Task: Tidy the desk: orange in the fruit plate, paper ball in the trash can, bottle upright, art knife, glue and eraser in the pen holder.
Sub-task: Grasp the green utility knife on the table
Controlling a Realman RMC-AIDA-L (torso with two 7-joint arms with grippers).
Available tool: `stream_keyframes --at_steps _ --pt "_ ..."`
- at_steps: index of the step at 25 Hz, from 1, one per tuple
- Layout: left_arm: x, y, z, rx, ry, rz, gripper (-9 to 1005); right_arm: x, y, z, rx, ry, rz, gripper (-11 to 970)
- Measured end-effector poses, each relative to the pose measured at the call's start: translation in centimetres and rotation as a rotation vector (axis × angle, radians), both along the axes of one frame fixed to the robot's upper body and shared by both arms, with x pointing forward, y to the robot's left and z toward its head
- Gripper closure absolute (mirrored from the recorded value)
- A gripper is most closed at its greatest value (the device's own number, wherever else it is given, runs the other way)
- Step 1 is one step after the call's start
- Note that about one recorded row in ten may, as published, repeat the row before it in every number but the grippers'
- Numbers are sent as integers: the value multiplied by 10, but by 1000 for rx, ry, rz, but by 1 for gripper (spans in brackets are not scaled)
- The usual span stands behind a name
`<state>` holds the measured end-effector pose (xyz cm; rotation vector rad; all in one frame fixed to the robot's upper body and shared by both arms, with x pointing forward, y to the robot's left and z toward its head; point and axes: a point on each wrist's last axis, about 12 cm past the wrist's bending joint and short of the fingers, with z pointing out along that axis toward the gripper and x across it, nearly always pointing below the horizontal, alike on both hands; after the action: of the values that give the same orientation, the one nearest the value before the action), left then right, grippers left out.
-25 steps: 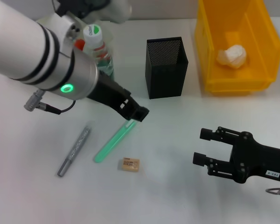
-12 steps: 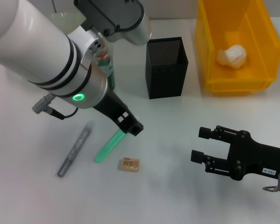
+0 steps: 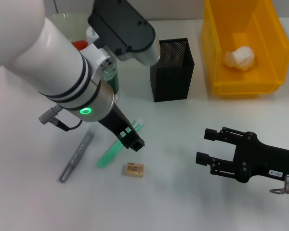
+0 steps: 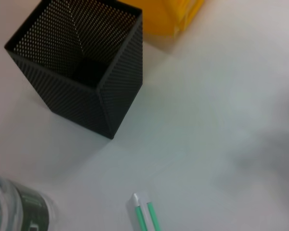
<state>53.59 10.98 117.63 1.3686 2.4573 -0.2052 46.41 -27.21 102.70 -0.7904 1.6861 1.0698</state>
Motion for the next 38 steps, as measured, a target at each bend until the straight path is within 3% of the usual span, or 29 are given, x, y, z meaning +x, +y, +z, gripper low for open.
stream_keyframes --at_steps 19,38 --pt "23 2 -36 66 41 31 425 2 0 -1 -9 1 -9 225" --pt "27 8 -49 83 51 35 439 1 2 -3 -8 11 -13 225"
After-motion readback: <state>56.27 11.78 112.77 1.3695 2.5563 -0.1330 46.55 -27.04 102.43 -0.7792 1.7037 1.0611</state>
